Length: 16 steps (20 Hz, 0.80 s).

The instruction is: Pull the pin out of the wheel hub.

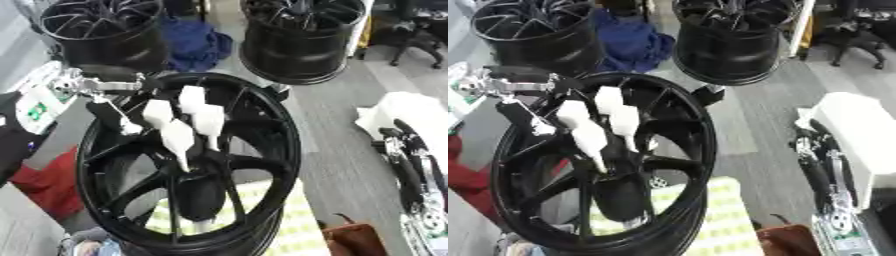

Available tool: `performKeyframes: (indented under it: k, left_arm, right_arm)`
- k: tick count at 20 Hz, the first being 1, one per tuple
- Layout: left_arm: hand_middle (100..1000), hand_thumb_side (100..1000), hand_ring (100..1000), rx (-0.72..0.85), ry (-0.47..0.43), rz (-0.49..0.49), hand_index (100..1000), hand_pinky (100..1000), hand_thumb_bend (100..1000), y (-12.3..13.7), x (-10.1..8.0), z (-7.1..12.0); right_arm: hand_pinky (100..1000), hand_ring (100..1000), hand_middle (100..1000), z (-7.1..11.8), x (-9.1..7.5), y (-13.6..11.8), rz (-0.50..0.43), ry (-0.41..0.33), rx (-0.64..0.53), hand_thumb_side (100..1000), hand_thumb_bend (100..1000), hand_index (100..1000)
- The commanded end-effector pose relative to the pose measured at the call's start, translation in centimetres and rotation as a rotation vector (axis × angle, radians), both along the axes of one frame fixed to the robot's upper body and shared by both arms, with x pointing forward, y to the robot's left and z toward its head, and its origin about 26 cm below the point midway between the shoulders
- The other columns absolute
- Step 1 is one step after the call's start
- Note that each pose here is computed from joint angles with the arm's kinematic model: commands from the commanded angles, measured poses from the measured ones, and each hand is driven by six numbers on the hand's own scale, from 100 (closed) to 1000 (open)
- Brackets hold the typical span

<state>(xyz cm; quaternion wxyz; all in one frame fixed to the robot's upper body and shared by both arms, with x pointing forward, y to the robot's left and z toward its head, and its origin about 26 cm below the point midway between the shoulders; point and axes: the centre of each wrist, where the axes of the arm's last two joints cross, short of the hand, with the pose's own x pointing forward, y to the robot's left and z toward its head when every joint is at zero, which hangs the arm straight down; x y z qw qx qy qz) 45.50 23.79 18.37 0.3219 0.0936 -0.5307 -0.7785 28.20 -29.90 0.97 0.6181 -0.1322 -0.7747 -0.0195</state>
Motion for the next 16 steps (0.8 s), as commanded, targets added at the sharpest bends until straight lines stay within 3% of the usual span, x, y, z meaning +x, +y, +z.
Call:
performKeyframes:
  k: [1, 6, 10, 13, 16]
  left_arm:
    - [336, 245, 1000, 0.095, -0.011, -0.192, 562, 307, 100, 0.9, 0.5, 3.4]
    - [341, 235, 1000, -0.025, -0.068, -0.132, 569, 316, 100, 2.7, 0.3, 7.5]
    - [356, 222, 1000, -0.100, -0.127, -0.058, 585, 335, 100, 5.9, -1.0, 11.2]
    - [362, 218, 1000, -0.145, -0.140, 0.026, 592, 342, 100, 9.2, -2.4, 12.4]
    - [375, 227, 1000, -0.137, -0.121, 0.152, 608, 357, 100, 13.1, -3.8, 12.3]
  right_arm:
    - [777, 678, 751, 0.6, 0.2, -0.3, 0.003, -0.019, -0.015, 621, 100, 923]
    - [777, 678, 751, 0.6, 0.2, -0.3, 0.000, -0.018, -0.014, 622, 100, 923]
    - [777, 677, 751, 0.5, 0.1, -0.6, -0.015, -0.017, -0.013, 623, 100, 922]
    - [777, 677, 751, 0.4, 0.0, -0.9, -0.032, -0.016, -0.013, 624, 100, 922]
    - [777, 677, 751, 0.5, 0.0, -1.1, -0.046, -0.020, -0.013, 624, 100, 922]
